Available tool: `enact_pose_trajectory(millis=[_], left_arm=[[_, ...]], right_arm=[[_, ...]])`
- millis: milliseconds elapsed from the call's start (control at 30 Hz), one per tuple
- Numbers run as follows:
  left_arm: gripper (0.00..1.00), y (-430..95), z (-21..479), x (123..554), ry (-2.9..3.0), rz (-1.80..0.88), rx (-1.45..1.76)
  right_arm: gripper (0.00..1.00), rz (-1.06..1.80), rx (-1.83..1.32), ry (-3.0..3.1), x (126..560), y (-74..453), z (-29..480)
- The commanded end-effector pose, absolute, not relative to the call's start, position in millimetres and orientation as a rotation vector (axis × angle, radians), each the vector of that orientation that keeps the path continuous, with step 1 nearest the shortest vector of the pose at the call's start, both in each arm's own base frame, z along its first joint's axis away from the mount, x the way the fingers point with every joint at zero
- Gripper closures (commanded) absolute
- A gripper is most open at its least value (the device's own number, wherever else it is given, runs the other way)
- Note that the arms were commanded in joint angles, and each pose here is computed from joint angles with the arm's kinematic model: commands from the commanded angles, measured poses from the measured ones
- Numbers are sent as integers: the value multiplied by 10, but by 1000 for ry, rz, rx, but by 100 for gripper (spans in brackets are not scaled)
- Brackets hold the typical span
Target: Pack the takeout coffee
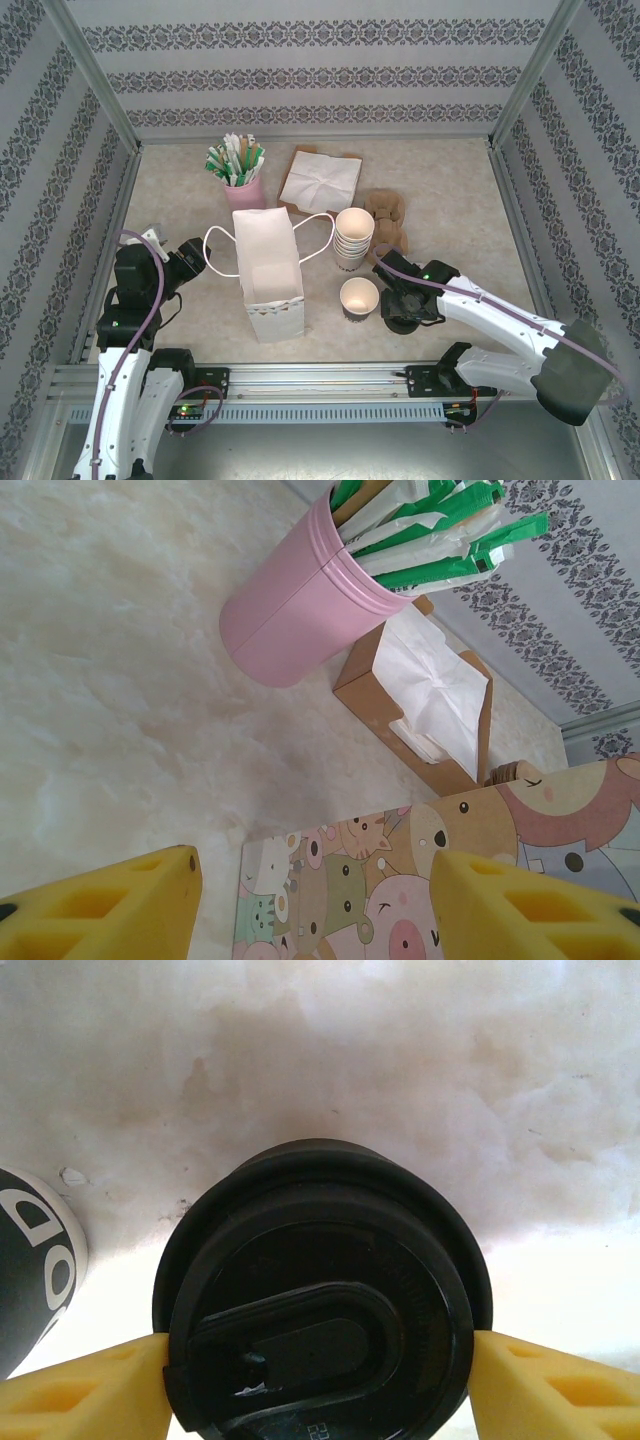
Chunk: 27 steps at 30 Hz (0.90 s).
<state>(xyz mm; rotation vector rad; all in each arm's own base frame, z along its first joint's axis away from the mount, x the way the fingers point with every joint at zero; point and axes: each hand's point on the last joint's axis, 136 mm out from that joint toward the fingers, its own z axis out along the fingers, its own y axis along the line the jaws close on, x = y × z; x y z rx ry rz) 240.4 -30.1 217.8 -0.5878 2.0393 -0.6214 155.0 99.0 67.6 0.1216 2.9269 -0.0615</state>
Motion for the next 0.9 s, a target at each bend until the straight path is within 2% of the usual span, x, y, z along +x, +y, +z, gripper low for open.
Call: enact_pose_trajectory(millis=[0, 133, 500, 867], left_arm=[[37, -294, 2167, 2369, 2046, -618, -587], [37, -294, 2175, 2376, 2041, -621, -588], [37, -293, 2191, 2381, 2031, -626, -593], [37, -270, 2200, 2391, 2023, -611, -596]], right_arm=[[32, -117, 146, 2917, 1553, 897, 675], [35, -107, 151, 2893, 1570, 884, 794], [35, -37, 187, 2808, 1646, 870, 1192], [35, 51, -50, 2717, 1693, 1035, 1811]])
